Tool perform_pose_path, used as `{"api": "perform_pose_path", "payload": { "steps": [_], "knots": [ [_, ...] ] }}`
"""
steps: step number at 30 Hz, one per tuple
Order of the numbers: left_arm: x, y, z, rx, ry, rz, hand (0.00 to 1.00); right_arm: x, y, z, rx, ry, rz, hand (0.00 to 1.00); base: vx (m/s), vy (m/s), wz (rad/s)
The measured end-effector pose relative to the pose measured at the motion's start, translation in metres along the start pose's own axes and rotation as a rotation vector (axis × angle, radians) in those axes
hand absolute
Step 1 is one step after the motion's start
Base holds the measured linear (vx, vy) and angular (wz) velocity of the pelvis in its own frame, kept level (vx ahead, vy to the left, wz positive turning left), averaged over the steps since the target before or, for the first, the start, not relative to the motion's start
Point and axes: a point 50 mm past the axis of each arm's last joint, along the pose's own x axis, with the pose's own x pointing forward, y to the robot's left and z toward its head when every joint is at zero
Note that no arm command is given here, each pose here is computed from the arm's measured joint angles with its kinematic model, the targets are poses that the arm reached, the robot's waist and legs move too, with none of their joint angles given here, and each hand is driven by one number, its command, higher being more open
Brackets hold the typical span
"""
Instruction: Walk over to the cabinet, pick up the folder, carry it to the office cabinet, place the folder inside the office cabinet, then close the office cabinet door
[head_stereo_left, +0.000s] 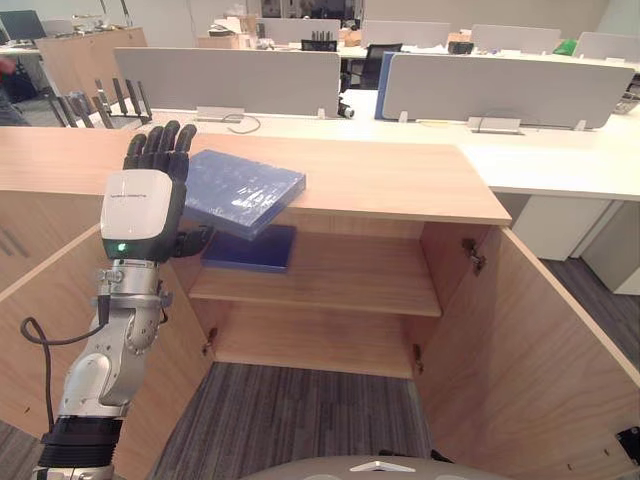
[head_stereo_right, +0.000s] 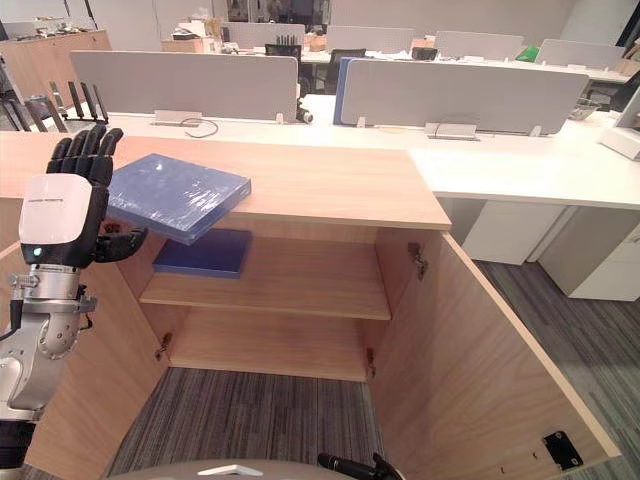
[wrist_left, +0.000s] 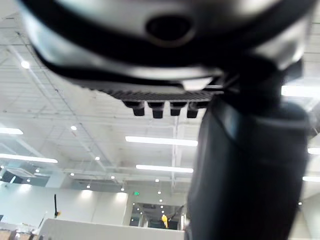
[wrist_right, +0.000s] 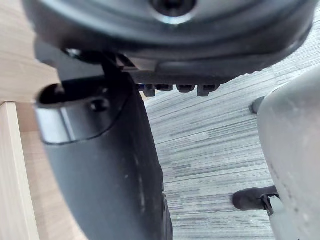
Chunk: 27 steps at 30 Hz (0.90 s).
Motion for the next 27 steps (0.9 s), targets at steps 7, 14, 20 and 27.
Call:
{"api": "perform_pose_path", "payload": {
  "steps": [7, 14, 20, 27],
  "knots": [
    [0.000, -0.007, -0.003, 0.049, -0.064, -0.082, 1.00, 0.000, -0.003, 0.000, 0.031, -0.001, -0.016, 1.00, 0.05, -0.034, -0.02],
    [0.013, -0.014, -0.010, 0.102, -0.087, -0.136, 1.00, 0.000, -0.004, 0.003, 0.028, -0.013, -0.018, 1.00, 0.01, -0.039, -0.02],
    [0.023, -0.019, -0.009, 0.163, -0.139, -0.177, 1.00, 0.001, -0.005, 0.008, 0.024, -0.025, -0.018, 1.00, -0.02, -0.025, -0.01],
    [0.031, -0.030, 0.000, 0.169, -0.195, -0.234, 0.00, 0.001, -0.006, 0.008, 0.022, -0.026, -0.021, 1.00, -0.02, -0.018, -0.04]
  ]
}}
